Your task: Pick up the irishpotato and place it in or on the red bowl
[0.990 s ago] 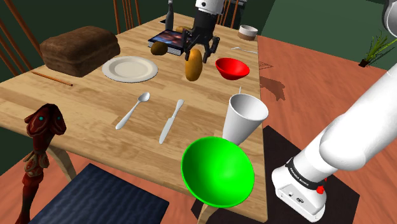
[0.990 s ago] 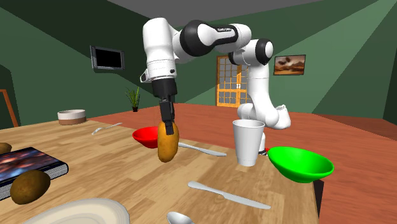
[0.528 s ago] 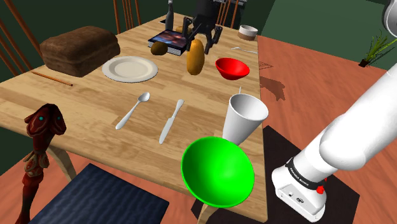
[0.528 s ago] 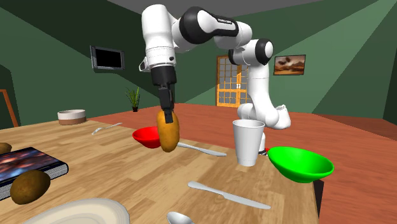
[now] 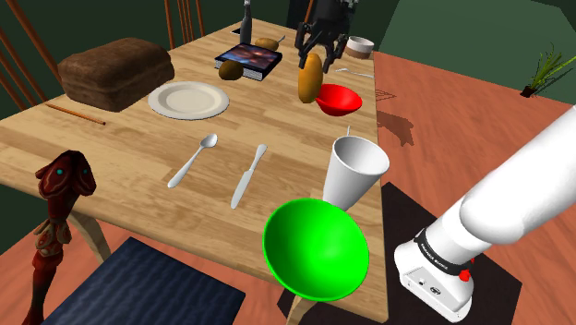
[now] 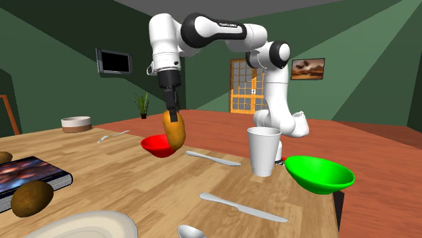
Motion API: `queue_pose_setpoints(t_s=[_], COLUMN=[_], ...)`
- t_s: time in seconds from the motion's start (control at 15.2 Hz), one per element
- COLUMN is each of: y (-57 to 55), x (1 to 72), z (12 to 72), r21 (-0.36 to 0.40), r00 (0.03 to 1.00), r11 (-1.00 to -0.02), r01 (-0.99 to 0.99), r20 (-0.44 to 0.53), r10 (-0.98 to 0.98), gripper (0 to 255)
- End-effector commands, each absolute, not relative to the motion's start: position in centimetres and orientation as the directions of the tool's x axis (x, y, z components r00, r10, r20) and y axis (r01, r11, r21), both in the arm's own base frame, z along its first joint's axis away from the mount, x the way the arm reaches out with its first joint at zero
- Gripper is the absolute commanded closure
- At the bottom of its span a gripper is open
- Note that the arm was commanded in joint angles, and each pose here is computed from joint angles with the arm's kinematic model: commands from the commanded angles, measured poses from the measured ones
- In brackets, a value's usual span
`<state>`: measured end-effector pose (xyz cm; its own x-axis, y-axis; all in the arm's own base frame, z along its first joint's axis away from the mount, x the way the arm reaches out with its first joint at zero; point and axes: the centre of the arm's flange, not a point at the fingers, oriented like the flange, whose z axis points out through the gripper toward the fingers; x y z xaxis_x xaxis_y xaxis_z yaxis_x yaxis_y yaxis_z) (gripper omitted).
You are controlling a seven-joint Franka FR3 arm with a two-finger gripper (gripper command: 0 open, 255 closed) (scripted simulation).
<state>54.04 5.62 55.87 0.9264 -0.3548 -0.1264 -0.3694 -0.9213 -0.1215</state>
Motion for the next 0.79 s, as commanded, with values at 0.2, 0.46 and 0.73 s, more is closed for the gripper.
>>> queue_pose_setpoints(t_s=[0.2, 0.46, 0.73], y=[-0.8, -6.0, -11.1], x=[53.1, 52.6, 52.0], z=[56.4, 56.7, 57.0], r21=[-0.122, -0.122, -0.122], r00=[0.927, 0.927, 0.927], r11=[-0.922, -0.922, -0.922], r01=[-0.368, -0.368, -0.368], r20=[-0.127, -0.127, -0.127], r10=[-0.353, -0.353, -0.353], gripper=[255, 255, 255])
